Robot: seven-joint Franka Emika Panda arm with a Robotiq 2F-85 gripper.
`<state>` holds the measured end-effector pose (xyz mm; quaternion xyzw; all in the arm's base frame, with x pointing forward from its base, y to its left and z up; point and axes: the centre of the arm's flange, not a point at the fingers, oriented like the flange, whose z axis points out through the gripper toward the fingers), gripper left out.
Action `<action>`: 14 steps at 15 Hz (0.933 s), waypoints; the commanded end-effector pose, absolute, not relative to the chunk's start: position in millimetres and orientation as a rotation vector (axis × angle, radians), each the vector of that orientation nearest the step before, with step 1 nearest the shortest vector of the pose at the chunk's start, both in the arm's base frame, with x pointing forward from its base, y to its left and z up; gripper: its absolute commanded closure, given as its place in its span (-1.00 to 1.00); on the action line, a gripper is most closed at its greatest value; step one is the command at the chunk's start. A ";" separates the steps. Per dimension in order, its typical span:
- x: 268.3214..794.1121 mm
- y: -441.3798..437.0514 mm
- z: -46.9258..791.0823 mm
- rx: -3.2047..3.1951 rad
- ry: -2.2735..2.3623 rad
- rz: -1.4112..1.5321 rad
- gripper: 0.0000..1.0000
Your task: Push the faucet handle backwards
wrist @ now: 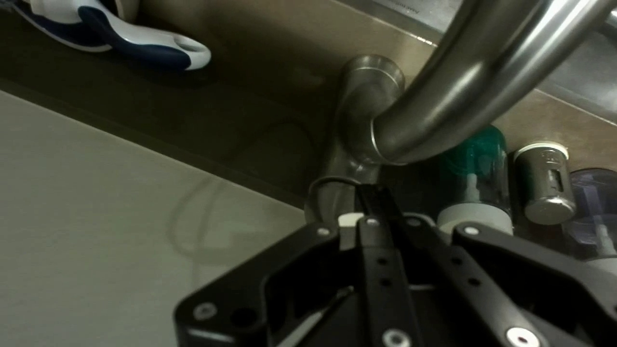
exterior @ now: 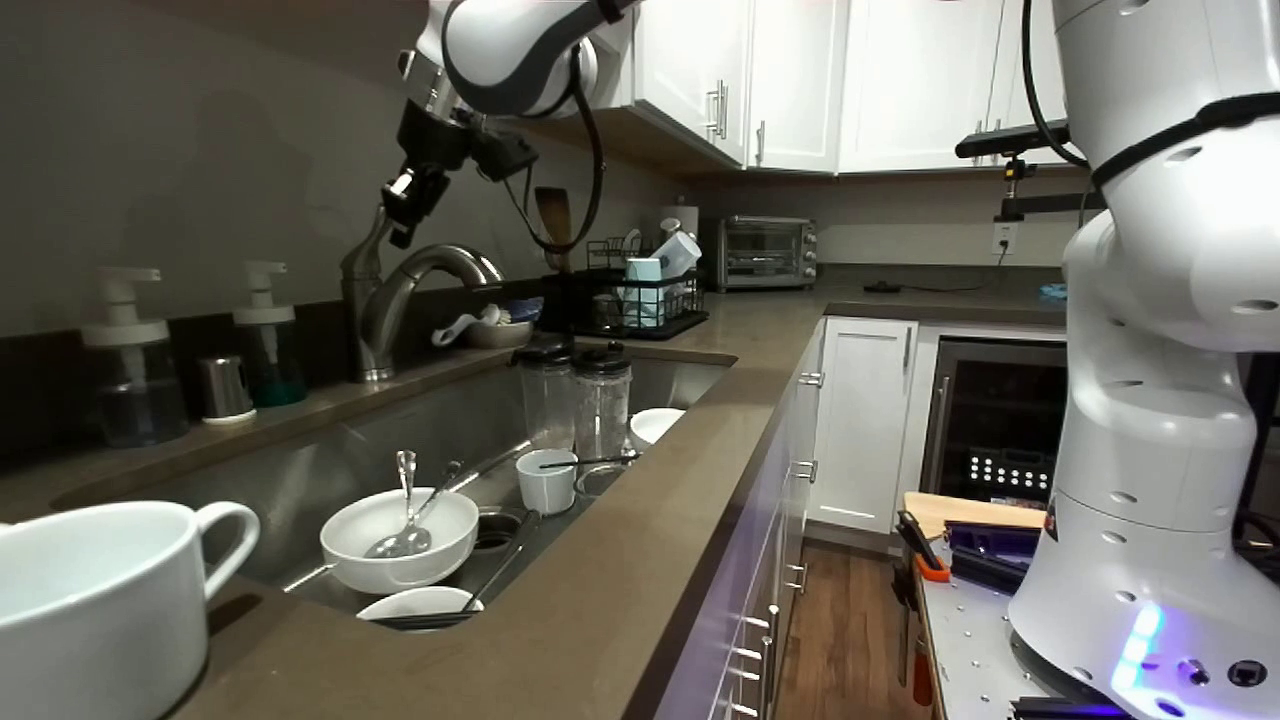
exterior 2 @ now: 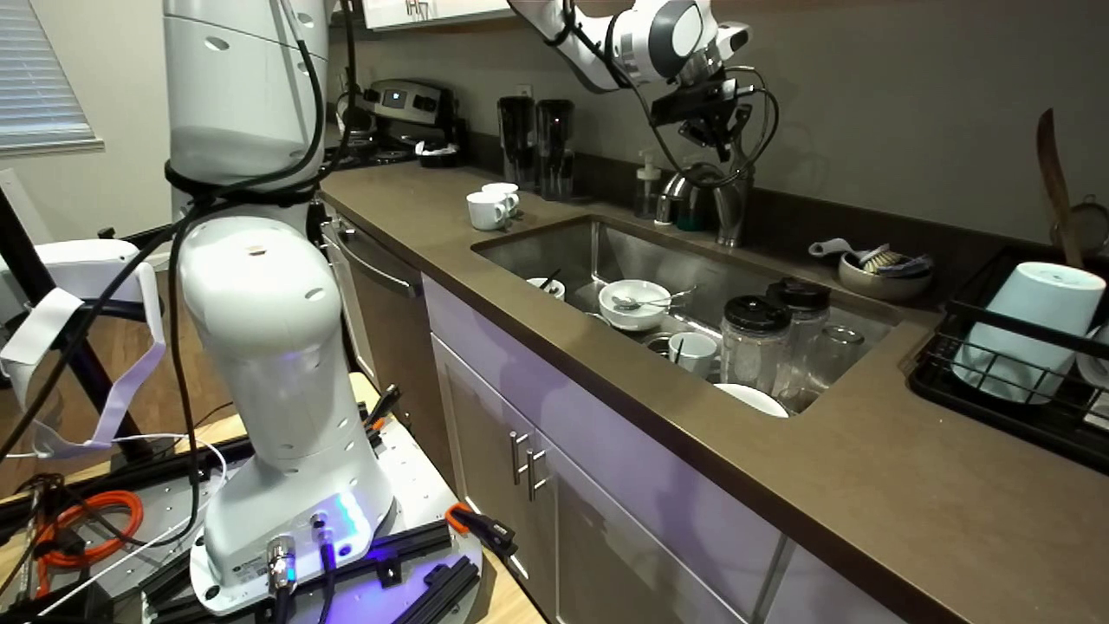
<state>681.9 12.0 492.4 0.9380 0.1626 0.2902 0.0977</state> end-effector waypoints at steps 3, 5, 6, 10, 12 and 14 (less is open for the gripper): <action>682.3 14.6 497.4 2.734 0.475 0.929 0.97; 685.3 14.1 500.1 2.718 0.471 0.959 0.97; 686.9 13.6 501.0 2.707 0.474 0.973 0.98; 692.0 11.3 498.7 2.696 0.473 1.001 0.97; 694.9 9.5 495.8 2.693 0.472 1.012 0.98; 698.2 7.7 494.6 2.688 0.471 1.021 0.97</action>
